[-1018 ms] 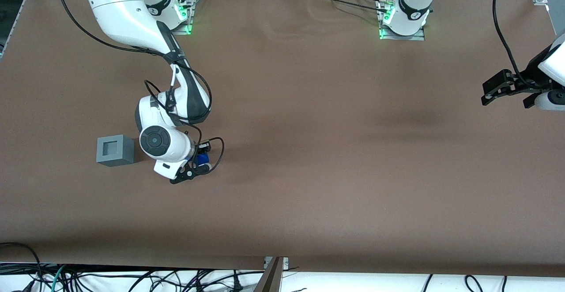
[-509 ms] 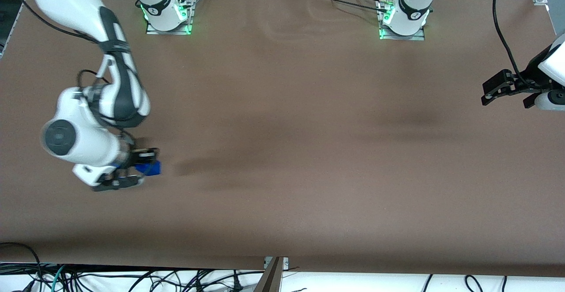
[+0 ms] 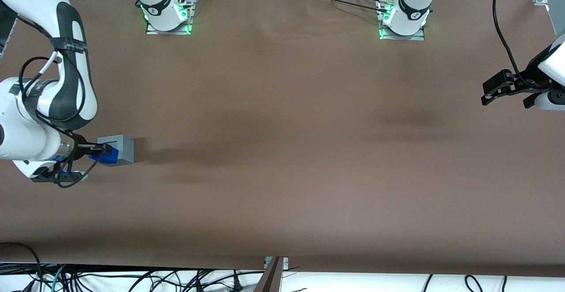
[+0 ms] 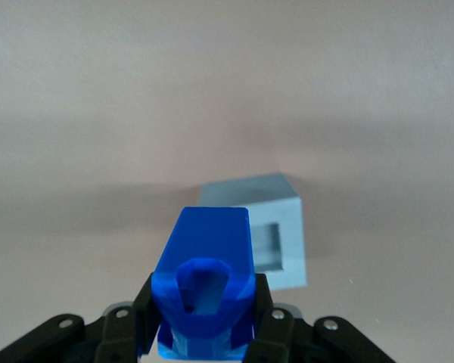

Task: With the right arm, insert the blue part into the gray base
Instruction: 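Carry the blue block with the right gripper over the gray base, then lower the blue block into the gray base's opening with the right gripper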

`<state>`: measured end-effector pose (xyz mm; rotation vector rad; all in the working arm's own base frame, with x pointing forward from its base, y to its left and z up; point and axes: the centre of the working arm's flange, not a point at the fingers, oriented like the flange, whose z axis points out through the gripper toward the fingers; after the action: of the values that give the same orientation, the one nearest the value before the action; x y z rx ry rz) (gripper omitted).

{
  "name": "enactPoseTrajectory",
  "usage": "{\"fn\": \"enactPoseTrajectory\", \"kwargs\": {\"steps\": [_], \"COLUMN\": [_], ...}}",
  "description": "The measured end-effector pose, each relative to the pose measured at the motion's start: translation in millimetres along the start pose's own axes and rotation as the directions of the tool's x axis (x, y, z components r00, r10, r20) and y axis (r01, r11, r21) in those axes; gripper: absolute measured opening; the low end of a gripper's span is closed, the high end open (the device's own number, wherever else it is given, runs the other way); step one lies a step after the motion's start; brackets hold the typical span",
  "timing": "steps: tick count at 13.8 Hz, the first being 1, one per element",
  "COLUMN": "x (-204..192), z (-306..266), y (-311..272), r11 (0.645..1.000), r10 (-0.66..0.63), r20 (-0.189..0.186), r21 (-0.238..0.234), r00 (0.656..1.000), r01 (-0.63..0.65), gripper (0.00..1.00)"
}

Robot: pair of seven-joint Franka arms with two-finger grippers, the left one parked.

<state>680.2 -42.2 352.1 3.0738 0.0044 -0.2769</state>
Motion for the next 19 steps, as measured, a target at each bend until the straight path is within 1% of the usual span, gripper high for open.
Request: {"fn": "enactPoseTrajectory", "kwargs": {"steps": [2,5,8,10,15,19], "x": [-2.3,-2.7,-2.7,-3.0,-2.0,-2.5], "z": [4.5,12.6,21.0,25.9,33.0,40.3], "y": [3.7,5.9,20.3,29.2,30.0,29.7], "r11": [1.0,1.0,1.0,0.999,0.995,0.994], "r10": [0.005,0.004,-0.027,-0.054,-0.1,-0.111], "r20": [0.02,0.036,0.048,0.055,0.066,0.078], "r21": [0.003,0.003,0.007,0.011,0.014,0.016], "r00": [1.0,0.999,0.998,0.997,0.993,0.991], "r01": [-0.005,-0.004,0.027,0.053,0.1,0.11], "gripper": [0.5,0.5,0.5,0.5,0.5,0.5]}}
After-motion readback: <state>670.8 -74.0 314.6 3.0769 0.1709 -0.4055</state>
